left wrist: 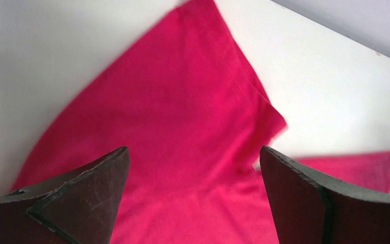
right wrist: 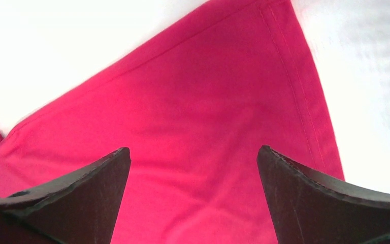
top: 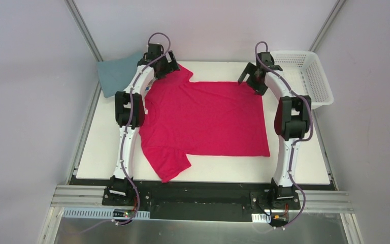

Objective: Fold and stack the t-shirts
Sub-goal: Flatten out the tshirt, then grab the side of the flattened tshirt closest away from the robot with both arms

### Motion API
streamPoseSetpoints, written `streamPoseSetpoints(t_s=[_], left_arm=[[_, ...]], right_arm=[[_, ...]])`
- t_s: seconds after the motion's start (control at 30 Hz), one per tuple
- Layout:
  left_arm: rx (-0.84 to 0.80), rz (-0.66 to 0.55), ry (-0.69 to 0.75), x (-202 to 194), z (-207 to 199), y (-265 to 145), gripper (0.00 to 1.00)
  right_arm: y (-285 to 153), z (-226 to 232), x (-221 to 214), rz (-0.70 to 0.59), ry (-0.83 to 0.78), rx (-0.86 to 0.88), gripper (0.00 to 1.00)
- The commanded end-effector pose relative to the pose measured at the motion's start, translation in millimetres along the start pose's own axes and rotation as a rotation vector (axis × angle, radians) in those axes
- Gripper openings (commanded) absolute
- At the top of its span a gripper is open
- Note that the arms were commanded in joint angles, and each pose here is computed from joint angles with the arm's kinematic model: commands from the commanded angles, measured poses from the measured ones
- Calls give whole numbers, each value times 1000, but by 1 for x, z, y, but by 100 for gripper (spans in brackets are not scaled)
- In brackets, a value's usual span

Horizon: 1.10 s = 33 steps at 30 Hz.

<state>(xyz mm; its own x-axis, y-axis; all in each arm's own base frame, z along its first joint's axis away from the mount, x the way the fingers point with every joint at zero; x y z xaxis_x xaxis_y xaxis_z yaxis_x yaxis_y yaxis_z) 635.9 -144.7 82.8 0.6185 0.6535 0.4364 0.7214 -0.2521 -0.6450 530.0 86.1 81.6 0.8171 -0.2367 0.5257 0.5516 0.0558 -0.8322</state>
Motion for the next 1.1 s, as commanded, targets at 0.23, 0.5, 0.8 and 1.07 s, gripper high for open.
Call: streamPoseSetpoints(t_s=[0.23,0.5,0.8,1.07], left_arm=[[-94,-14,183,-44,-70,-207,99],[121,-8,225,-186,30,-292,99],[233,272,150,-301,133,-360,99],[221,434,-9,-347,175,-386,88]], right_arm=[[-155,14,-55,-134,-17,43,100],[-171,-33,-160,-124,66,21,100],[-188,-55,-197,-150,118,30,100],[-185,-66,-202,-155,124,-22,100]])
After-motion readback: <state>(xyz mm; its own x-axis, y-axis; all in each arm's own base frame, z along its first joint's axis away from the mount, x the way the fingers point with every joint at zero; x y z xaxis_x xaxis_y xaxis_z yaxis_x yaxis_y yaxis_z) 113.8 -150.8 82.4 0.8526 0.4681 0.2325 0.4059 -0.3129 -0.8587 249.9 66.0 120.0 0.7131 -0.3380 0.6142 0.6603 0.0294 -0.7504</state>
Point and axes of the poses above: each gripper's point midway between its finger pads, its own y axis out along the fingers, its own z axis along the line the jaws close on, x = y × z, the point moved 2 cm from there along -y, back along the fingers, and after that the axes turned 15 degrees about -y, right-handed, at the moved point
